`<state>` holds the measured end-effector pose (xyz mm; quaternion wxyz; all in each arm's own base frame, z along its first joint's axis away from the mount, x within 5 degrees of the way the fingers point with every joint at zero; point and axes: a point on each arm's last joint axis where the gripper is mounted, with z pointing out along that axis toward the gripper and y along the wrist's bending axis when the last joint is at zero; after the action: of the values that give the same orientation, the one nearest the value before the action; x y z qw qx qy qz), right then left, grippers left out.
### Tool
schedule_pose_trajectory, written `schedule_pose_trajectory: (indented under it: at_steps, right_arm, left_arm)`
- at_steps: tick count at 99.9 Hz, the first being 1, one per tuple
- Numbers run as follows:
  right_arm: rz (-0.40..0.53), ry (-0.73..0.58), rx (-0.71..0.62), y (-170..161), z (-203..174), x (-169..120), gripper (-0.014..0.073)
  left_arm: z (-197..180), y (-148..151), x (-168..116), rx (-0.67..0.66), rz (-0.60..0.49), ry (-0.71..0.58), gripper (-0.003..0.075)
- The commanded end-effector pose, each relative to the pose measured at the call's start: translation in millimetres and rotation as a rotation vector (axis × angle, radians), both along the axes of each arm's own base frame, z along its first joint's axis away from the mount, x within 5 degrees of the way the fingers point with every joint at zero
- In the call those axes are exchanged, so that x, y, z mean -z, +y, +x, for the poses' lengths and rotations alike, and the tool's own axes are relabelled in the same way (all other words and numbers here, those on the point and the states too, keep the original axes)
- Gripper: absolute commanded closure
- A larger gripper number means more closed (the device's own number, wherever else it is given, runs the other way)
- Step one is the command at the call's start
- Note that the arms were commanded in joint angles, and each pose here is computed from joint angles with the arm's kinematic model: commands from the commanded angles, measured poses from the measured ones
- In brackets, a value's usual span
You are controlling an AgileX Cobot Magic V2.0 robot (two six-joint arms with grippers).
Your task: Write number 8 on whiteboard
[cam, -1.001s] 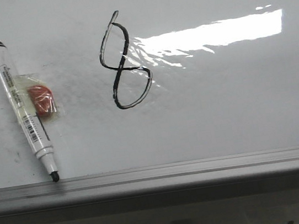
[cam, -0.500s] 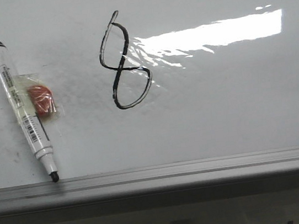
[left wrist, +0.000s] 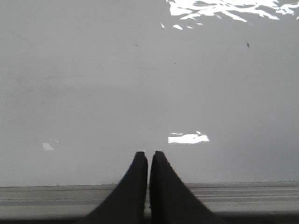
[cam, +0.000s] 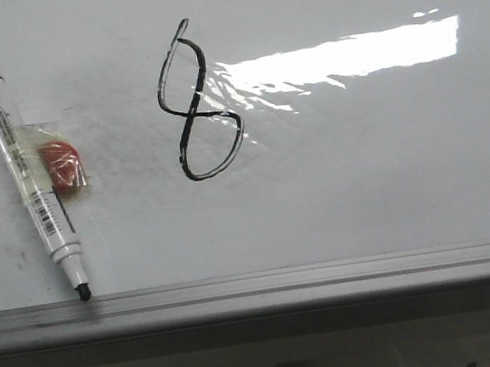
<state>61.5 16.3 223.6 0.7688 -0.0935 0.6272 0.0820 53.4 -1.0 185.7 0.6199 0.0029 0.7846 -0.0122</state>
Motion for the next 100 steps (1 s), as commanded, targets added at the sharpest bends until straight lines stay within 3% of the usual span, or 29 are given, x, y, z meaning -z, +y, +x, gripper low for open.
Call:
schedule_pose_trajectory:
  at_steps: [1,22,59,100]
  right_arm:
    - [0.05,0.001,0.117,-8,0,3,0.0659]
    - [0.052,0.178,0.311,-20,-5,22,0.0659]
    - [0.05,0.415,0.371,-23,-9,44,0.0659]
    - [0.03,0.413,0.371,-23,-9,44,0.0659]
  left_arm:
    - [0,0,8,0.001,-0.005,-0.034,0.0741]
    - [0,0,8,0.001,-0.005,-0.034,0.0741]
    - [0,0,8,0.001,-0.005,-0.034,0.0741]
    - [0,0,8,0.001,-0.005,-0.034,0.0741]
